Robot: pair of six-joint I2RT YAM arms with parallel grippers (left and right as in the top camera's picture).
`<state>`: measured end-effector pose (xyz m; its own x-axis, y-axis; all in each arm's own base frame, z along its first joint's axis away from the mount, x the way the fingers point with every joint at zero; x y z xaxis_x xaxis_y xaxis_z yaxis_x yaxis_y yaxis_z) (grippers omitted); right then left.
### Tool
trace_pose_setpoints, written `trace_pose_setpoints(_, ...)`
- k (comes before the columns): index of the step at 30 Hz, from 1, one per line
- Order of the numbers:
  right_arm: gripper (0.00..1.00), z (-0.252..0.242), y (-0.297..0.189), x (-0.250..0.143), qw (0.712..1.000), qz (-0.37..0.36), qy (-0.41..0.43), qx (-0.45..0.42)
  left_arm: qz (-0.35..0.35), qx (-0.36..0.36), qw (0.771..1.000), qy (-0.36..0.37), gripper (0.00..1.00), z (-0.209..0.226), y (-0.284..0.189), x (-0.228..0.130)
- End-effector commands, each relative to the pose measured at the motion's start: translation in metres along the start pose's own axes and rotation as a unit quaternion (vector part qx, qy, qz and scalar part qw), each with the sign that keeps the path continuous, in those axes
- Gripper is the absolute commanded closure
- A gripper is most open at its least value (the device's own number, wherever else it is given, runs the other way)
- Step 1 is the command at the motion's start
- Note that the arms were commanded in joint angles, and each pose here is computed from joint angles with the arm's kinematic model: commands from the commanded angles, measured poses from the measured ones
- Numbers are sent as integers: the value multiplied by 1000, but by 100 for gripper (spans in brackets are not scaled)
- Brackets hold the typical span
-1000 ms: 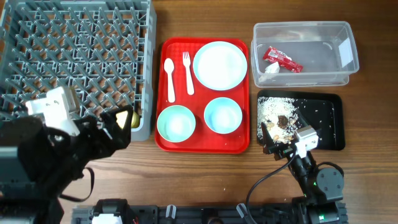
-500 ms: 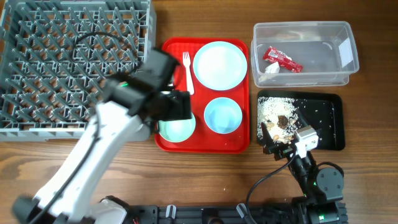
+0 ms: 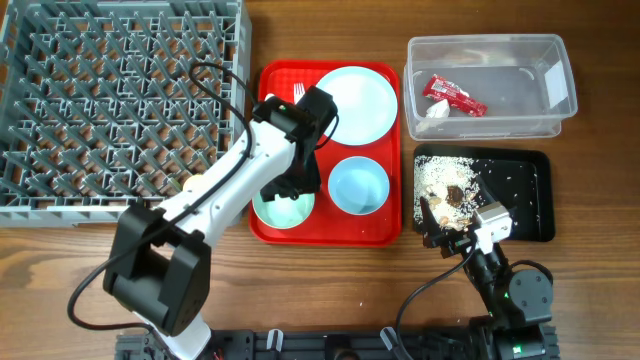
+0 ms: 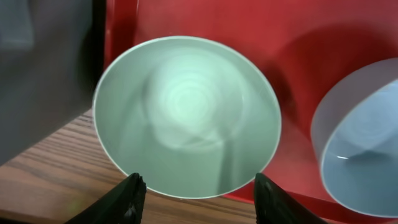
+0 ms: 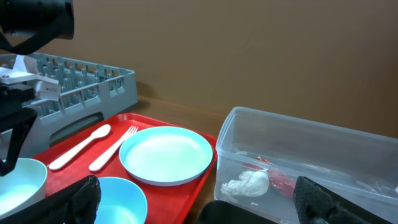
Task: Sort waste into correct bins and load items into the dishwasher rack
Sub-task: 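Reach left gripper to the light-blue bowl and grasp its rim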
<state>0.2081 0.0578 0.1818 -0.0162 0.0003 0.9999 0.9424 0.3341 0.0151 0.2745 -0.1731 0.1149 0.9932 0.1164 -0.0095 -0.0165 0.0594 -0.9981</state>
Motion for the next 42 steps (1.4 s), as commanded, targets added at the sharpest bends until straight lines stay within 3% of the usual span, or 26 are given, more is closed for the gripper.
trace_pose_setpoints(1,0,1,0,-3,1000,-2,6,5,19,-60,998,16,42,-21,-2,-6)
trace_pose_setpoints(5,0,1,0,-3,1000,-2,6,5,7,-67,998,19,39,-33,1,-9)
trace_pose_setpoints(11,0,1,0,-3,1000,-2,6,5,-44,-109,991,58,44,-66,-1,-2)
trace_pose_setpoints(23,0,1,0,-3,1000,-2,6,5,-83,-46,992,81,53,-65,33,6)
trace_pose_setpoints(24,0,1,0,-3,1000,-2,7,5,-82,-45,992,84,55,-65,37,6)
trace_pose_setpoints(29,0,1,0,-3,1000,-2,6,5,-72,-39,992,92,88,-69,51,7)
trace_pose_setpoints(32,0,1,0,-3,1000,-2,6,5,-81,-39,992,91,96,-71,53,11)
trace_pose_setpoints(39,0,1,0,-3,1000,-2,7,5,-93,-51,990,88,96,-73,45,16)
trace_pose_setpoints(42,0,1,0,-3,1000,-2,6,5,-115,-42,989,80,96,-64,20,22)
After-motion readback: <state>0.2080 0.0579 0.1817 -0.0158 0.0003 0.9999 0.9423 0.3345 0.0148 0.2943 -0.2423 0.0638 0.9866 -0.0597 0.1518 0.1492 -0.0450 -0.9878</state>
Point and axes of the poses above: each gripper's point midway between its finger pads, its own y axis out along the fingers, its own z axis along the line the jaws close on, x = y × z, the point moved 3 cm from there along -y, back along the fingers, and after that the axes turned 5 degrees about y, right-handed, at the moved point
